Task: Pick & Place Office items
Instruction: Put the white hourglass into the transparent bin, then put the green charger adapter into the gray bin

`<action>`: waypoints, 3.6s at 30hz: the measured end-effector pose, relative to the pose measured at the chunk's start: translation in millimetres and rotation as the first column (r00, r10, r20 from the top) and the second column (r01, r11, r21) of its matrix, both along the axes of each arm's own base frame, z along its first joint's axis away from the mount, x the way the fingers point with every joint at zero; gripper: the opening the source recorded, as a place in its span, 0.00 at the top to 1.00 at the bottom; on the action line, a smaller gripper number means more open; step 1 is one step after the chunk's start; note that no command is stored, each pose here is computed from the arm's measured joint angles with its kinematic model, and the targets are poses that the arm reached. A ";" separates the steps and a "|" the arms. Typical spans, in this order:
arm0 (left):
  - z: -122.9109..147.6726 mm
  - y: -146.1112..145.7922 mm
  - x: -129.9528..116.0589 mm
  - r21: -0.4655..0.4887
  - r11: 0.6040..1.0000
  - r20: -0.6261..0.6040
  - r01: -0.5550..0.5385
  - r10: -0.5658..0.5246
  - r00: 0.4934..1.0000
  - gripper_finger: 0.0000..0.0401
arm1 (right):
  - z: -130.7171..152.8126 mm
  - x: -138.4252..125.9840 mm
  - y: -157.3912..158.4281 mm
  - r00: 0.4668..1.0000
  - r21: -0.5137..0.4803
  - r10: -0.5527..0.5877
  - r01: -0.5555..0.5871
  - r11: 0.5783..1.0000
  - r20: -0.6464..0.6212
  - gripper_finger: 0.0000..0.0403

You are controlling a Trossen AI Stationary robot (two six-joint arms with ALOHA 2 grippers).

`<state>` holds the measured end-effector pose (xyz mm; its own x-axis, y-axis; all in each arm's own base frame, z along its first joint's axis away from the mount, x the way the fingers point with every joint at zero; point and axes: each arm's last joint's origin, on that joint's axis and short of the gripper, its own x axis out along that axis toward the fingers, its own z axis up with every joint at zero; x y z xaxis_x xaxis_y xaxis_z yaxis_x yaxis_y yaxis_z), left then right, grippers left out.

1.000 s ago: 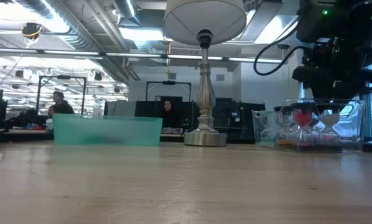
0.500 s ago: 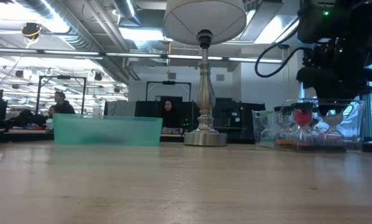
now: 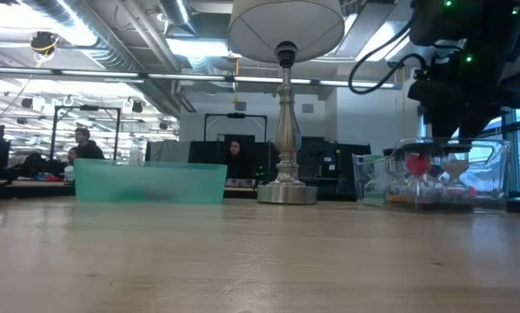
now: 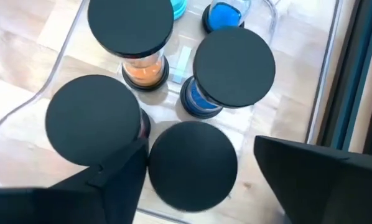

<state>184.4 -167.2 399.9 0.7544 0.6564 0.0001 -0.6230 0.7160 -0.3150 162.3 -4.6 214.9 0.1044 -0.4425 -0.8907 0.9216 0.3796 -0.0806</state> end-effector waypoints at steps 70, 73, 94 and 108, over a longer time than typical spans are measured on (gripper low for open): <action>-206.9 -99.7 -19.3 -0.699 0.288 -0.681 -0.654 -0.546 0.487 0.31 | 130.2 69.5 8.1 0.933 -0.216 0.342 -0.314 0.924 0.107 0.20; -211.4 -99.6 -22.7 -0.687 0.268 -0.691 -0.675 -0.527 0.495 0.31 | 130.2 69.5 8.1 0.933 -0.216 0.342 -0.314 0.925 0.108 0.20; -239.2 -89.4 -28.4 -0.671 0.244 -0.701 -0.700 -0.518 0.491 0.31 | 130.0 69.5 6.0 0.932 -0.220 0.349 -0.323 0.921 0.094 0.20; -255.3 -101.3 -21.2 -0.698 0.208 -0.664 -0.685 -0.545 0.512 0.39 | 130.2 69.3 -2.4 0.939 -0.232 0.337 -0.313 0.921 0.071 0.19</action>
